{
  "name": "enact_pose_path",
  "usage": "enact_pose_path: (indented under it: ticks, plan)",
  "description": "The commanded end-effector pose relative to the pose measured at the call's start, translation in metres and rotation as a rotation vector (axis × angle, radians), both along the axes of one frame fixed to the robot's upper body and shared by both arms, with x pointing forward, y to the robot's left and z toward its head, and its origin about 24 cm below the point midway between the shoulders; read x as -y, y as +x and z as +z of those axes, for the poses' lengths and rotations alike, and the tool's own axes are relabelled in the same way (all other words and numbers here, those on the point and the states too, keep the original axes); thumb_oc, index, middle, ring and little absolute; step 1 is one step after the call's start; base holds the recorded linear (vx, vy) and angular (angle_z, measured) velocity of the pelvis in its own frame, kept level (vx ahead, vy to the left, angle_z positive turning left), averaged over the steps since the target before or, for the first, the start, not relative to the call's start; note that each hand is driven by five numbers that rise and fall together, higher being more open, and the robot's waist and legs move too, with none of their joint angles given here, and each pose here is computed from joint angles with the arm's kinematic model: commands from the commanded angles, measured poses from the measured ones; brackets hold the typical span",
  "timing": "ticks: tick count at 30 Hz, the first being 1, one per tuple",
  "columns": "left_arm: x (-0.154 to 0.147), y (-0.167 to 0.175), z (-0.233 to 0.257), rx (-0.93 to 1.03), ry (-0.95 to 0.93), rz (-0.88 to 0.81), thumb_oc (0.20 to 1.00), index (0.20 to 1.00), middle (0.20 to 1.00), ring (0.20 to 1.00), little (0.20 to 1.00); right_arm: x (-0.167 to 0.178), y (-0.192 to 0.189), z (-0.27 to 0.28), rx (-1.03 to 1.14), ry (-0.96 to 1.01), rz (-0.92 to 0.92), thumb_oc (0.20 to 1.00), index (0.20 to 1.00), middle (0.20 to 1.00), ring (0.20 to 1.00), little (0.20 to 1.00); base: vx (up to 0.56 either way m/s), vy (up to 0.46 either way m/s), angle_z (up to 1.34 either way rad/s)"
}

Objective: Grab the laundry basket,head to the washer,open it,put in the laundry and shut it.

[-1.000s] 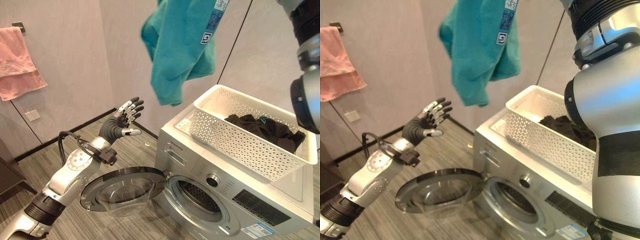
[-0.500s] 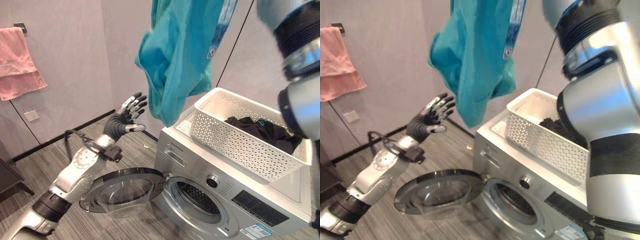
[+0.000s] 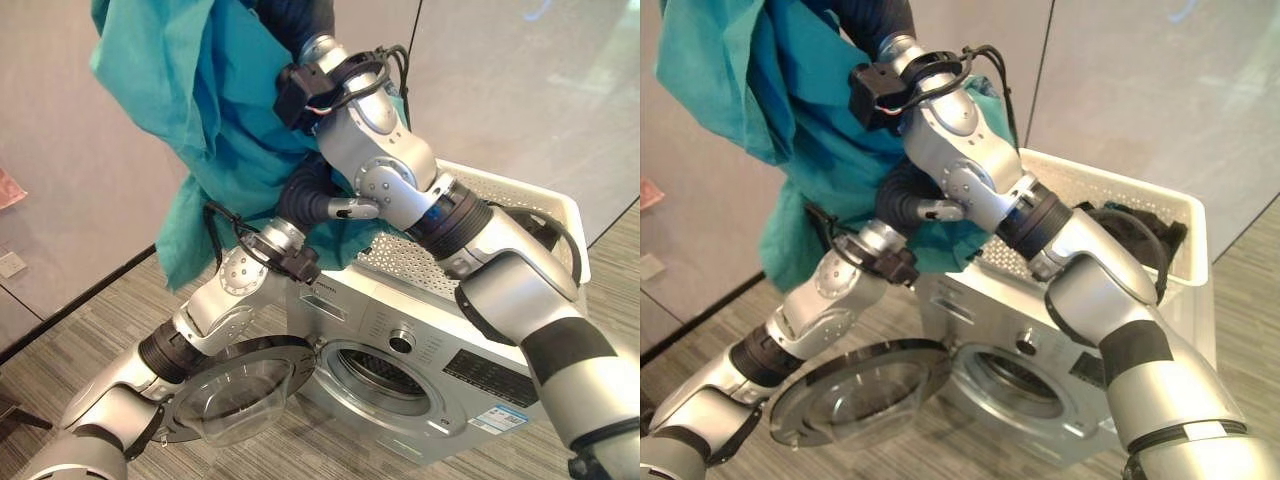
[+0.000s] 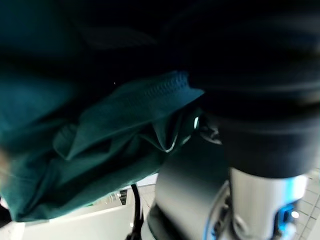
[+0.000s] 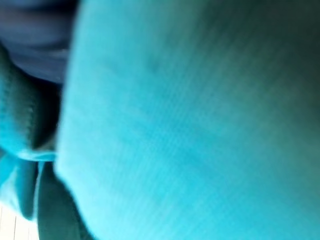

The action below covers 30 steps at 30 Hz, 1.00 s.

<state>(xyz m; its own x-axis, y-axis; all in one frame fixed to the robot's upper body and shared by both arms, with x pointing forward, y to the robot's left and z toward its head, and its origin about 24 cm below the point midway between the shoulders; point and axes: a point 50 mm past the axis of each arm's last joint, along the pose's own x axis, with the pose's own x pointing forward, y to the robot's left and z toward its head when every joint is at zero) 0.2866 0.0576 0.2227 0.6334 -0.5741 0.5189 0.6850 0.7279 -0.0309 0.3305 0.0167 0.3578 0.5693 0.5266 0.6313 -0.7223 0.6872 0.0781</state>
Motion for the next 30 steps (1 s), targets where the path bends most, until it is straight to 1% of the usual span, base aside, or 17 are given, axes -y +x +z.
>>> enact_pose_path:
  ticks: [1, 6, 9, 10, 13, 14, 17, 18, 21, 24, 25, 26, 27, 30]
  plan:
    - [0.0, 0.004, 0.037, 0.105, -0.106, 0.004, 1.0, 1.0, 1.0, 1.0, 1.0, 0.001, -0.006, 0.036, 0.075, 0.063, -0.019, 0.2, 0.2, 0.2, 0.2, 0.2, 0.0, -0.002, -0.04]
    - [-0.007, 0.003, 0.024, 0.07, -0.086, 0.01, 1.0, 1.0, 1.0, 1.0, 1.0, 0.011, -0.007, 0.052, 0.121, 0.083, -0.052, 0.2, 0.2, 0.2, 0.2, 0.2, 0.0, -0.003, -0.02]
    - [-0.015, -0.001, 0.01, 0.037, -0.061, 0.008, 1.0, 1.0, 1.0, 1.0, 1.0, 0.025, -0.006, 0.071, 0.171, 0.092, -0.134, 0.2, 0.2, 0.2, 0.2, 0.2, 0.0, -0.001, -0.02]
    - [-0.015, -0.001, 0.01, 0.037, -0.06, 0.009, 1.0, 1.0, 1.0, 1.0, 1.0, 0.025, -0.006, 0.071, 0.171, 0.093, -0.133, 0.2, 0.2, 0.2, 0.2, 0.2, 0.01, -0.005, -0.05]
    - [-0.03, -0.012, 0.004, 0.05, -0.034, 0.014, 1.0, 1.0, 1.0, 1.0, 1.0, 0.049, 0.001, 0.096, 0.189, 0.138, -0.263, 0.2, 0.2, 0.2, 0.2, 0.2, 0.01, -0.004, -0.03]
    - [-0.041, -0.018, -0.002, 0.047, -0.027, 0.027, 1.0, 1.0, 1.0, 1.0, 1.0, 0.069, 0.002, 0.115, 0.208, 0.168, -0.354, 0.2, 0.2, 0.2, 0.2, 0.2, 0.01, -0.006, -0.04]
    - [-0.048, -0.021, -0.005, 0.042, -0.016, 0.043, 1.0, 1.0, 1.0, 1.0, 1.0, 0.076, 0.001, 0.123, 0.22, 0.177, -0.381, 0.2, 0.2, 0.2, 0.2, 0.2, 0.0, -0.001, -0.01]
    - [-0.058, -0.027, -0.008, 0.048, -0.001, 0.06, 1.0, 1.0, 1.0, 1.0, 1.0, 0.086, -0.001, 0.132, 0.236, 0.197, -0.413, 0.2, 0.2, 0.2, 0.2, 0.2, 0.0, 0.0, 0.0]
    - [-0.074, -0.036, -0.014, 0.047, 0.027, 0.094, 1.0, 1.0, 1.0, 1.0, 1.0, 0.101, -0.002, 0.141, 0.252, 0.21, -0.462, 0.2, 0.2, 0.2, 0.2, 0.2, 0.0, -0.006, -0.03]
    - [-0.091, -0.04, -0.025, 0.007, 0.043, 0.159, 1.0, 1.0, 1.0, 1.0, 1.0, 0.107, -0.004, 0.144, 0.271, 0.204, -0.472, 0.2, 0.2, 0.2, 0.2, 0.2, 0.0, -0.01, 0.04]
    - [-0.092, -0.04, -0.025, 0.006, 0.042, 0.16, 1.0, 1.0, 1.0, 1.0, 1.0, 0.107, -0.004, 0.144, 0.27, 0.203, -0.47, 0.2, 0.2, 0.2, 0.2, 0.2, 0.0, 0.0, 0.0]
    - [-0.102, -0.038, -0.039, -0.068, 0.04, 0.203, 1.0, 1.0, 1.0, 1.0, 1.0, 0.103, -0.005, 0.14, 0.275, 0.202, -0.436, 0.2, 0.2, 0.2, 0.2, 0.2, 0.0, 0.0, 0.0]
    - [-0.102, -0.038, -0.04, -0.069, 0.04, 0.204, 1.0, 1.0, 1.0, 1.0, 1.0, 0.103, -0.004, 0.14, 0.273, 0.202, -0.435, 0.2, 0.2, 0.2, 0.2, 0.2, 0.0, 0.0, 0.0]
    - [-0.11, -0.031, -0.052, -0.124, 0.044, 0.271, 1.0, 1.0, 1.0, 1.0, 1.0, 0.09, -0.01, 0.135, 0.29, 0.198, -0.356, 0.2, 0.2, 0.2, 0.2, 0.2, 0.0, 0.0, 0.0]
